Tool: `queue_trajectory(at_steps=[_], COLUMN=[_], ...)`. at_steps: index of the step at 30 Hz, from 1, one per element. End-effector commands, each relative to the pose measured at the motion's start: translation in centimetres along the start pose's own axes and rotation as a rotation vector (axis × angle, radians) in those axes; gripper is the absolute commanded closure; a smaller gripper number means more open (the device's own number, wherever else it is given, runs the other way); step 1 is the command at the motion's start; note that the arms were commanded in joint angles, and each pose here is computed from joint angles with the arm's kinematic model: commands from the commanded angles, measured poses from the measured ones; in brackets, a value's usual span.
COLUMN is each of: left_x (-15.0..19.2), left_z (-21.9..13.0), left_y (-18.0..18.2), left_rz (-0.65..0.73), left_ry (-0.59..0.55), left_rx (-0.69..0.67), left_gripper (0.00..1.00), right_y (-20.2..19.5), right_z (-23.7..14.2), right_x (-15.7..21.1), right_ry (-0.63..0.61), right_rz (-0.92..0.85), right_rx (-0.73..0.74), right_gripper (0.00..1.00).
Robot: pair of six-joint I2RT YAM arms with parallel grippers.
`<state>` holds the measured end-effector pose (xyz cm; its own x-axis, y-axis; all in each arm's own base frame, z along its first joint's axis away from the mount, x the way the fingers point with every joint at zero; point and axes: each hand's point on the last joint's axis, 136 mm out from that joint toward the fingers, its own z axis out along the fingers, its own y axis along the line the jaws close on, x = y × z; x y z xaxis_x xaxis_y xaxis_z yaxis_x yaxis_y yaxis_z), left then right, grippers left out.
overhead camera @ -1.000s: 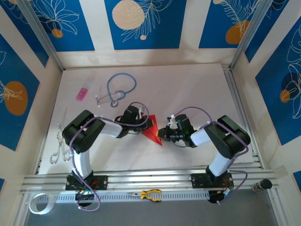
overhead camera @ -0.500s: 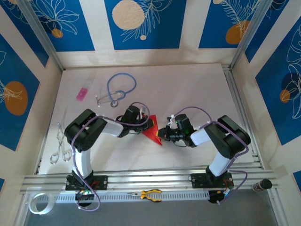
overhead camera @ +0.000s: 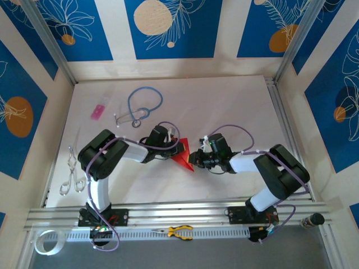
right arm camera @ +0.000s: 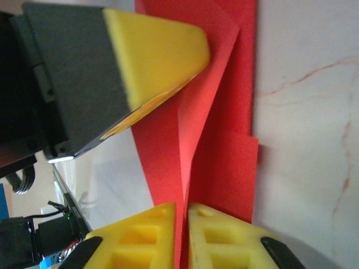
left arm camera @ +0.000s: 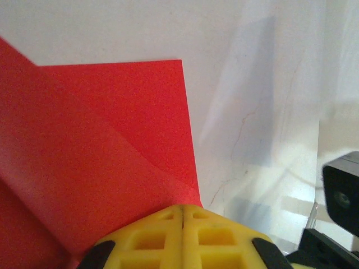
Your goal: Fold a paper plane with a square sheet of paper (pick it up from the middle)
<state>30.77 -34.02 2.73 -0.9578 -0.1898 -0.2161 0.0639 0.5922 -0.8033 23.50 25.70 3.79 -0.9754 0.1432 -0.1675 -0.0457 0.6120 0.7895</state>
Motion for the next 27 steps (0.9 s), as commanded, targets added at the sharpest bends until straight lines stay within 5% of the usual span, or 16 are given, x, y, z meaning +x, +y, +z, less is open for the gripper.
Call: queue_trajectory(at_steps=[1,27], left_x=[1.4,1.6], left_z=[0.4,0.3], left_y=[2.2,2.4], left_rz=[-0.016,-0.025], left_ry=[0.048,0.044], left_rx=[-0.071,-0.069], left_gripper=[0.94,0.94], right_y=[-0.5,-3.0], right_z=[-0.2,-0.7], right_x=[1.7,5.1], right_ry=[0.077,0.155], right_rz=[0.004,0.056], right_rx=[0.046,0.139], right_gripper=[0.85,0.88])
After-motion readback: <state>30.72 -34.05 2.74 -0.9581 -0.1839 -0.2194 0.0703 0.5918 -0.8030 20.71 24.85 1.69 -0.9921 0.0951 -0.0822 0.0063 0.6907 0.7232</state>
